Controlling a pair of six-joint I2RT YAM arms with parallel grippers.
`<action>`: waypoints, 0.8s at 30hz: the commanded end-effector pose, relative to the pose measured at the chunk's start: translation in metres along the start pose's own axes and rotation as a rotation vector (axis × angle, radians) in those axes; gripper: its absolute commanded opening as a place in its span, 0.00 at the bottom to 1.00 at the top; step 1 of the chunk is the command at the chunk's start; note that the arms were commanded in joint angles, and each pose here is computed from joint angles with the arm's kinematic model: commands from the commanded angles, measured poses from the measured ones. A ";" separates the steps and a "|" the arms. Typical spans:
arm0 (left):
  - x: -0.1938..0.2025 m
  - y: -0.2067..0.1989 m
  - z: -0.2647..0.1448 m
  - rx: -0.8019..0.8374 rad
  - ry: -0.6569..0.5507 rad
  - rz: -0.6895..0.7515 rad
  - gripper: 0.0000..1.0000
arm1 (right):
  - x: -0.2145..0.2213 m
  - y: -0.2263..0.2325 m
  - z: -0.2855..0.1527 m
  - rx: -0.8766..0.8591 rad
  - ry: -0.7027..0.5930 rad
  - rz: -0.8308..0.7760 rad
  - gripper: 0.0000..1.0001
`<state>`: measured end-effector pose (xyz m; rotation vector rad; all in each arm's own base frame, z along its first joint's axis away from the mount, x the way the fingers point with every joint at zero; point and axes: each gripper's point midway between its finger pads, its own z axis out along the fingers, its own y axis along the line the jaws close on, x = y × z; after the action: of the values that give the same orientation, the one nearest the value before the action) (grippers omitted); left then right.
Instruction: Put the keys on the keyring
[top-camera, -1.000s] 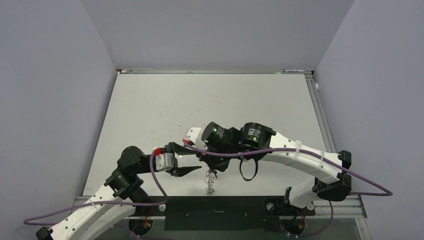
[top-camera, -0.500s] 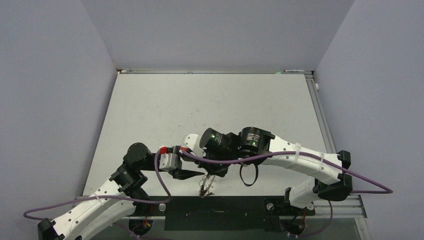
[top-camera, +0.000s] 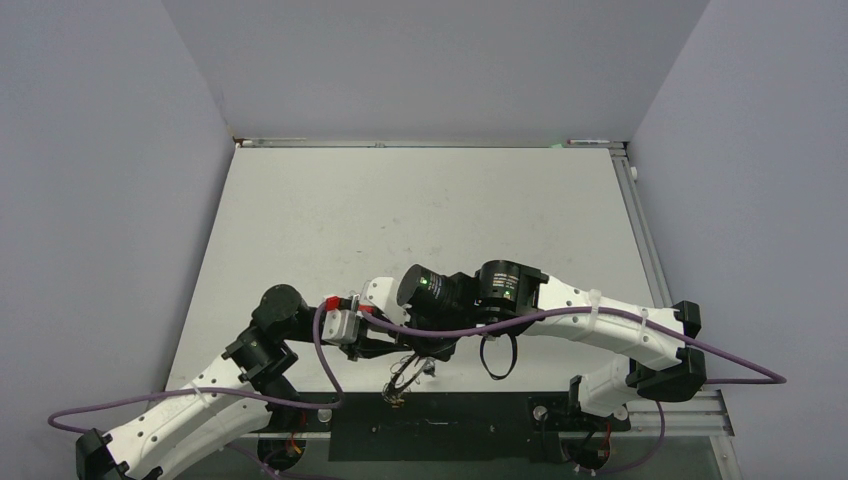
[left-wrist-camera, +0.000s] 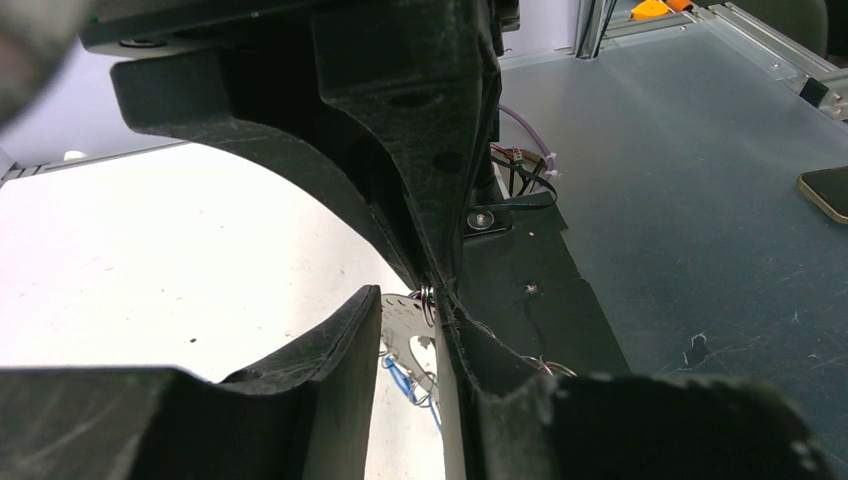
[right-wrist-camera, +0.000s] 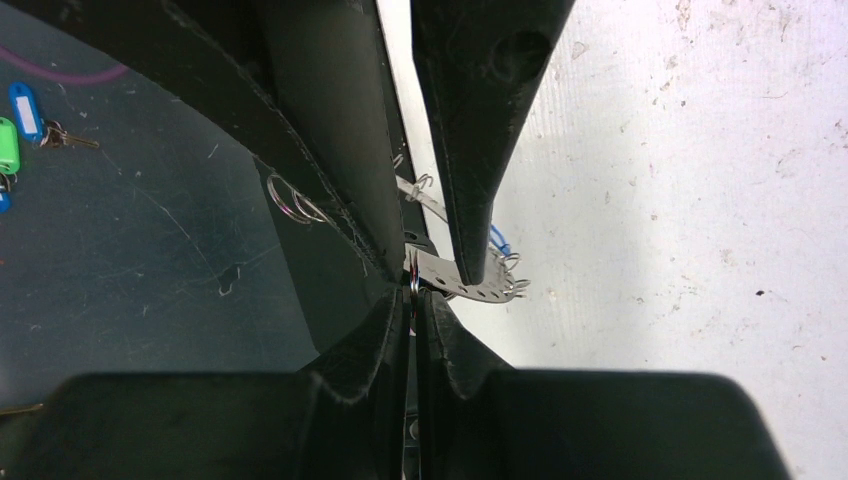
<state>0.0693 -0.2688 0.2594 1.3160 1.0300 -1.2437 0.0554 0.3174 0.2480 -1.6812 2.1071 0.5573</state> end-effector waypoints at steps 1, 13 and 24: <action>-0.021 0.000 0.003 0.015 -0.025 0.048 0.20 | -0.015 0.003 -0.013 0.007 -0.068 -0.021 0.05; -0.015 -0.008 0.006 0.054 -0.003 0.021 0.29 | -0.019 0.002 -0.013 0.029 -0.069 -0.023 0.05; -0.013 -0.010 0.009 0.067 -0.001 0.002 0.32 | -0.027 0.000 -0.015 0.045 -0.095 -0.027 0.05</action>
<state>0.0610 -0.2731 0.2607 1.3598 1.0097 -1.2671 0.0532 0.3097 0.2527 -1.7003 2.1042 0.5168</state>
